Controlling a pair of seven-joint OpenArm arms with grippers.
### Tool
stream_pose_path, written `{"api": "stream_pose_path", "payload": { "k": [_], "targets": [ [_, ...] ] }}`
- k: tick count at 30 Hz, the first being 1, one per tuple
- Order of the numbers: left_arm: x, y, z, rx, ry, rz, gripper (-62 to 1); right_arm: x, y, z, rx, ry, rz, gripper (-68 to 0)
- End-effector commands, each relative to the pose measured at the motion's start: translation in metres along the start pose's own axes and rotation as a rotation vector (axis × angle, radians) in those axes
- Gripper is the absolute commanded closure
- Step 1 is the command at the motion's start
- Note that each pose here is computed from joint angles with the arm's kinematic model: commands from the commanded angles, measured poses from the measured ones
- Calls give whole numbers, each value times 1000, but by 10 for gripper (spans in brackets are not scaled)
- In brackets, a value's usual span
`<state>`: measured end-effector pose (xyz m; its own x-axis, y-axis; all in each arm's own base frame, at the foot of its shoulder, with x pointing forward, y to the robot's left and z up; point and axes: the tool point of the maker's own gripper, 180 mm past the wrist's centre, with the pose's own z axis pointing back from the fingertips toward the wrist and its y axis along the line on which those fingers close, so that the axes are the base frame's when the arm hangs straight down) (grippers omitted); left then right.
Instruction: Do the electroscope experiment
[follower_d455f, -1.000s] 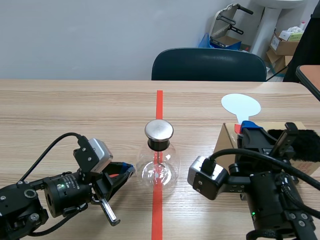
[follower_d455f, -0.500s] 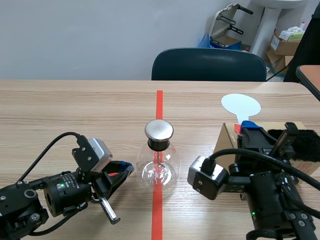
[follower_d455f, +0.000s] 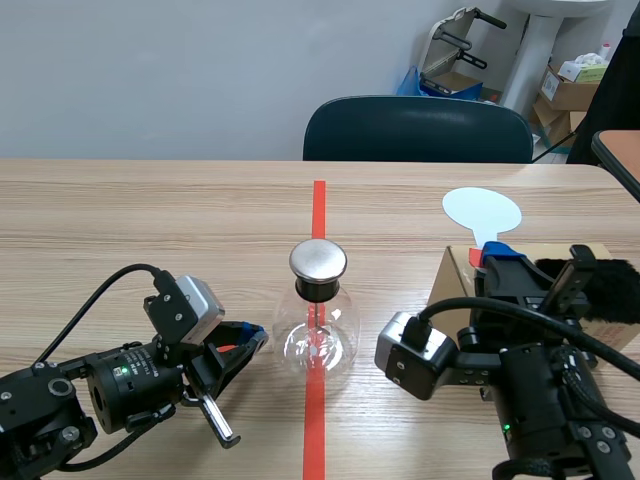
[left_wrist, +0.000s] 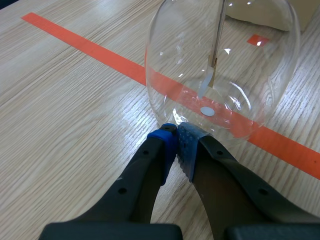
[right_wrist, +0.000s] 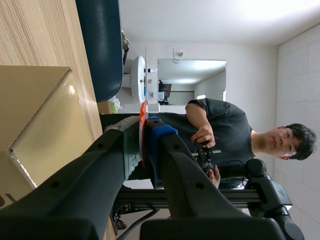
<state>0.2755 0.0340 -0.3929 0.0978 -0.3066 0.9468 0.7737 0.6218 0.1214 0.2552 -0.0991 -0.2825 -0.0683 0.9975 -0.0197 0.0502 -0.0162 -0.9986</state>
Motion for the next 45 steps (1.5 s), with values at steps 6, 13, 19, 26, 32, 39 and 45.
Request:
{"api": "stream_pose_path", "payload": {
  "k": [6, 13, 19, 26, 32, 39, 45],
  "targets": [
    [9, 0, -2, 0, -32, 3, -29, 0, -11, -7, -42, -6, -1, -15],
    [9, 1, -2, 0, -30, 2, -29, 19, -11, -5, -39, -114, 2, -15],
    [9, 1, -2, 0, -31, 2, -29, 47, -11, 0, -38, -271, 5, -15],
    [9, 1, -2, 0, -31, 2, -29, 76, -10, 11, -38, -441, 9, -15],
    [9, 1, -2, 0, -31, 2, -29, 91, -10, 19, -38, -538, 10, -15],
    [9, 1, -2, 0, -31, 2, -29, 101, -10, 25, -37, -602, 11, -15],
    [9, 1, -2, 0, -31, 2, -29, 102, -10, 26, -37, -612, 11, -15]
  ]
}}
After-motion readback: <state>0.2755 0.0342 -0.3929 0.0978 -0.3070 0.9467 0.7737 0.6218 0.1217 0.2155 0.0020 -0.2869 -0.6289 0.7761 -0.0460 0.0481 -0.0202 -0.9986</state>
